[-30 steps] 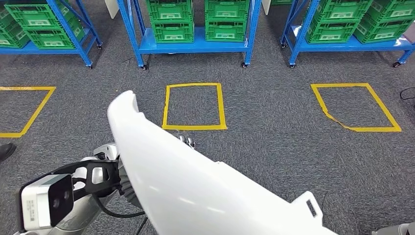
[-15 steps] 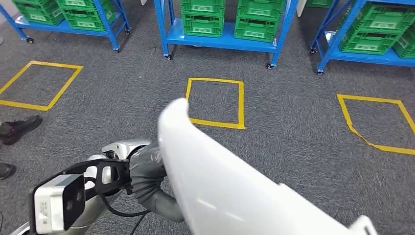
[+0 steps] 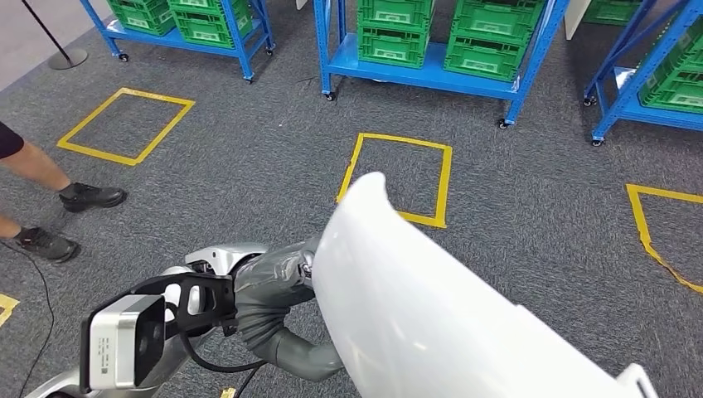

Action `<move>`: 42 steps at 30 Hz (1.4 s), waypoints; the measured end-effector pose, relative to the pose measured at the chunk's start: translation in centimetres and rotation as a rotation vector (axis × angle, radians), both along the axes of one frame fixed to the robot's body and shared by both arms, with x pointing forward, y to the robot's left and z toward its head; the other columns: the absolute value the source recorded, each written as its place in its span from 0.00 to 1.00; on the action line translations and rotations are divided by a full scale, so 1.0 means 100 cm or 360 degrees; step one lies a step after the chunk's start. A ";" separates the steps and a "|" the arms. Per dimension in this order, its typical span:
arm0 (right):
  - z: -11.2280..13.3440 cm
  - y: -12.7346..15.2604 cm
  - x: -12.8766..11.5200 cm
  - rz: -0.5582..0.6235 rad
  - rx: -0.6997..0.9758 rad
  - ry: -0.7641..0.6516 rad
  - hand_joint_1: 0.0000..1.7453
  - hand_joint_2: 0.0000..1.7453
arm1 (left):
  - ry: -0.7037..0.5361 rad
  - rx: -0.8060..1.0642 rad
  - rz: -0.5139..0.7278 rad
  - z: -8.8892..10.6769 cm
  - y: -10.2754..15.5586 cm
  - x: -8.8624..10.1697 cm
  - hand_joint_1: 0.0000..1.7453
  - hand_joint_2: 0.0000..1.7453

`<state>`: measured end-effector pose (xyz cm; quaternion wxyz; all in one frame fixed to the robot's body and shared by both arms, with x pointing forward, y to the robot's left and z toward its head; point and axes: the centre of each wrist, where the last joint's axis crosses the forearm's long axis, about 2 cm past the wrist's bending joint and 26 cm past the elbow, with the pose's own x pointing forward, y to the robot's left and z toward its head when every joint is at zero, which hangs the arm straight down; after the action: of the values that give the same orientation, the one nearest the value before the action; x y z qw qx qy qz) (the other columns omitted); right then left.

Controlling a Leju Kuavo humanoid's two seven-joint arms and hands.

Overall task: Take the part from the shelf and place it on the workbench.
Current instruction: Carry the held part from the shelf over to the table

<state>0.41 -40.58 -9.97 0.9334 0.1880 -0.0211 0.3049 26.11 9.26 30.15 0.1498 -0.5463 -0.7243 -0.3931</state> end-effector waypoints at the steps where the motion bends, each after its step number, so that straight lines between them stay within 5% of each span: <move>1: 0.000 0.000 -0.001 -0.0003 0.0000 -0.0001 0.00 0.00 | 0.0002 0.0003 -0.0001 -0.001 0.000 0.000 1.00 1.00; 11: -0.001 0.004 0.003 -0.0114 -0.0017 -0.0092 0.00 0.00 | -0.0019 0.0006 -0.0005 -0.002 0.004 -0.002 1.00 1.00; 23: -0.002 0.006 -0.002 -0.0813 -0.0080 -0.0175 0.00 0.00 | -0.0043 -0.0027 0.0000 -0.003 0.013 -0.011 1.00 1.00; 36: -0.001 0.002 -0.007 -0.0769 -0.0052 -0.0209 0.00 0.00 | -0.0075 -0.0016 -0.0058 -0.001 0.015 -0.014 1.00 1.00; 42: 0.000 -0.002 -0.007 -0.0582 -0.0021 -0.0238 0.00 0.00 | -0.0093 -0.0022 -0.0100 0.003 0.015 -0.015 1.00 1.00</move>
<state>-0.27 -40.77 -10.02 0.9703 0.1518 -0.1223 0.1435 24.57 10.73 30.44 0.1125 -0.5580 -0.7135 -0.4084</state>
